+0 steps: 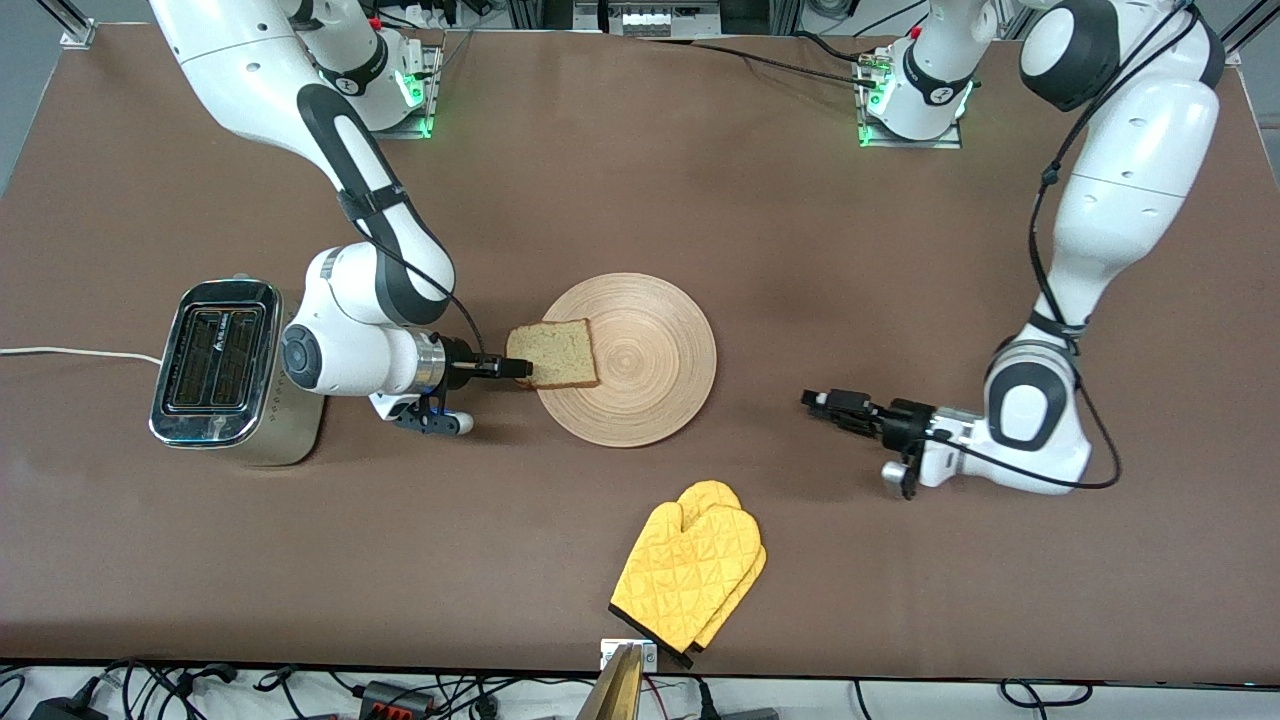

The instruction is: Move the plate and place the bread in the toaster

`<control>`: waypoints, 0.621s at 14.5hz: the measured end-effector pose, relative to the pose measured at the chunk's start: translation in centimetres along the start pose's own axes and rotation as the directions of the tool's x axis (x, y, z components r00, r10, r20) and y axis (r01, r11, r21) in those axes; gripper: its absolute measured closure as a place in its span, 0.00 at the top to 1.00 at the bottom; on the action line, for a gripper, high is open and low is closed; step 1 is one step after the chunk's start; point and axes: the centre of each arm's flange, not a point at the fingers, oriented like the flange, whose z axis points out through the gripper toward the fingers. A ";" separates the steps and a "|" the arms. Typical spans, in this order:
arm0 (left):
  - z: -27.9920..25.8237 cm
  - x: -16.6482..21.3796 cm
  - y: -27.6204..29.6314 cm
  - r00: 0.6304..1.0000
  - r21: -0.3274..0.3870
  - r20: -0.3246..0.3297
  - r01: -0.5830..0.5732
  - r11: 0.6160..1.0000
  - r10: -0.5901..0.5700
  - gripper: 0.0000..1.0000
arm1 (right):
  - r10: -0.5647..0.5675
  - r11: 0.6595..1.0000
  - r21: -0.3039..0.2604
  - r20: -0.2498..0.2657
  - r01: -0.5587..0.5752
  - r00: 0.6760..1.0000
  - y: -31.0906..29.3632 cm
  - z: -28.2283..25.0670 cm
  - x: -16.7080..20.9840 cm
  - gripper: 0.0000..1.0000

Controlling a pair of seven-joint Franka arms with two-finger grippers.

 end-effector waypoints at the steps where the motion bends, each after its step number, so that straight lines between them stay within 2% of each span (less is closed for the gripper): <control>1: -1.8 -0.3 0.1 1.000 0.019 0.017 -0.013 1.000 0.013 0.55 | 0.000 1.000 -0.001 0.001 0.000 1.000 0.0 0.2 0.0 1.00; 3: -5.0 -0.6 1.2 0.998 0.061 0.064 -0.031 0.998 0.027 0.55 | 0.000 1.000 -0.002 0.002 0.000 1.000 0.0 0.3 0.0 1.00; 5: -7.2 -0.6 2.8 0.994 0.115 0.110 -0.002 0.993 -0.010 0.55 | -0.001 1.000 -0.001 0.002 0.001 1.000 -0.1 0.4 0.0 0.96; 6: -8.0 -0.6 3.4 0.991 0.153 0.130 0.012 0.988 -0.033 0.55 | -0.002 1.000 -0.001 0.003 0.002 1.000 -0.2 0.4 -0.1 0.91; 9: -11.2 -0.9 5.3 0.981 0.285 0.176 0.030 0.958 -0.083 0.55 | -0.007 1.000 -0.002 0.008 0.007 1.000 -0.7 0.8 -0.4 0.90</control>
